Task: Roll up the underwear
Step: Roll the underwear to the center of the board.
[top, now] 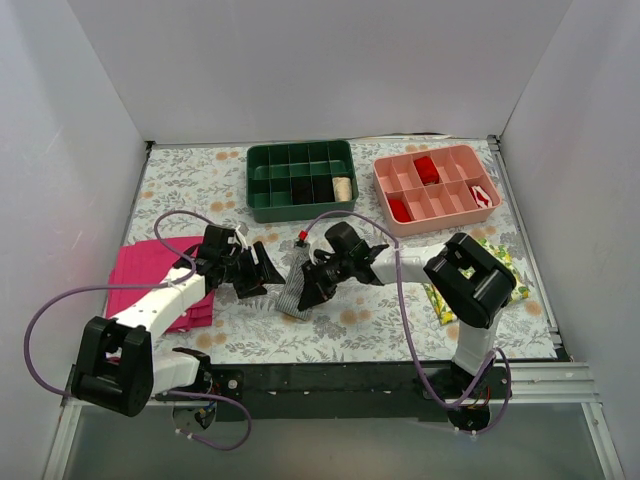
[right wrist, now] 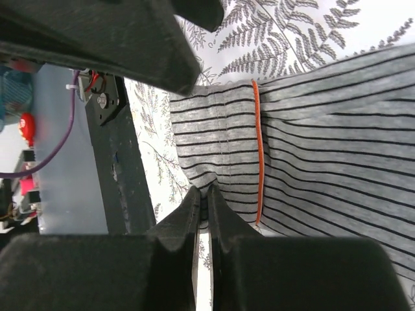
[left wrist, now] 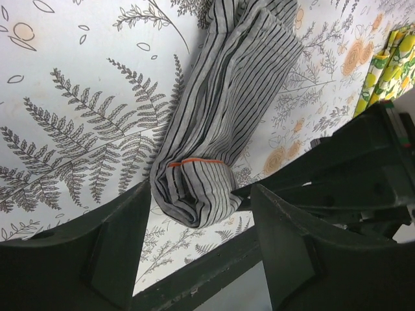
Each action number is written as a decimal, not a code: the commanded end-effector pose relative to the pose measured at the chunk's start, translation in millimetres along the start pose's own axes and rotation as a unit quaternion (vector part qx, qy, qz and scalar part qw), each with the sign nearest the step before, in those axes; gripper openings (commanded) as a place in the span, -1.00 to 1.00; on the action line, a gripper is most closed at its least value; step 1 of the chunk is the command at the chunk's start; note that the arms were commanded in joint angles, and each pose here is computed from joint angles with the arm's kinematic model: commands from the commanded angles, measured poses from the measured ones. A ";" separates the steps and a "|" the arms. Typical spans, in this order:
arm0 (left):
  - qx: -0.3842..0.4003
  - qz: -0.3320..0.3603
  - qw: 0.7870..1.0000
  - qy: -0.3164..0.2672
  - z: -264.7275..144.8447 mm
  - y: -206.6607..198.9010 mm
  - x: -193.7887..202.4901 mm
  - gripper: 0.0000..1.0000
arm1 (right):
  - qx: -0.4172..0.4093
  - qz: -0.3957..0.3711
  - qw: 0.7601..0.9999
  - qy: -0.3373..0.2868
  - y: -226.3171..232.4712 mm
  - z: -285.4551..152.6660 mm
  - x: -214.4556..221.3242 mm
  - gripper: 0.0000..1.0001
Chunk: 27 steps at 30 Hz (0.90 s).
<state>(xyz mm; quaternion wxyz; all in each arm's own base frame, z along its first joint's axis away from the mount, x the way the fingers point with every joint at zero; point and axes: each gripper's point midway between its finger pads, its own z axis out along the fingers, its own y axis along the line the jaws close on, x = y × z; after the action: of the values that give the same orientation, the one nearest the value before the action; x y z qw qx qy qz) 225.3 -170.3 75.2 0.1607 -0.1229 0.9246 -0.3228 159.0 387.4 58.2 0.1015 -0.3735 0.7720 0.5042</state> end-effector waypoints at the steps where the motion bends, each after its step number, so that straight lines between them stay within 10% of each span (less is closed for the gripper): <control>1: 0.025 0.007 1.000 -0.008 -3.0 -7.6 0.3 0.25 | -0.020 0.022 0.999 -0.016 -6.8 -3.8 -6.0 -0.97; 27: 0.104 0.018 0.994 -0.026 -0.7 -11.9 29.1 0.04 | -0.048 0.077 0.996 -0.024 -31.6 -6.2 -27.1 -0.97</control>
<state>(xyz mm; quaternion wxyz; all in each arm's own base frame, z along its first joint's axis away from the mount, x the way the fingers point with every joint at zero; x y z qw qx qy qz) 199.4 -183.6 77.6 0.1982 -0.1070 0.8858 -0.4057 189.3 383.5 50.5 0.0487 -0.3035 0.7728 0.5552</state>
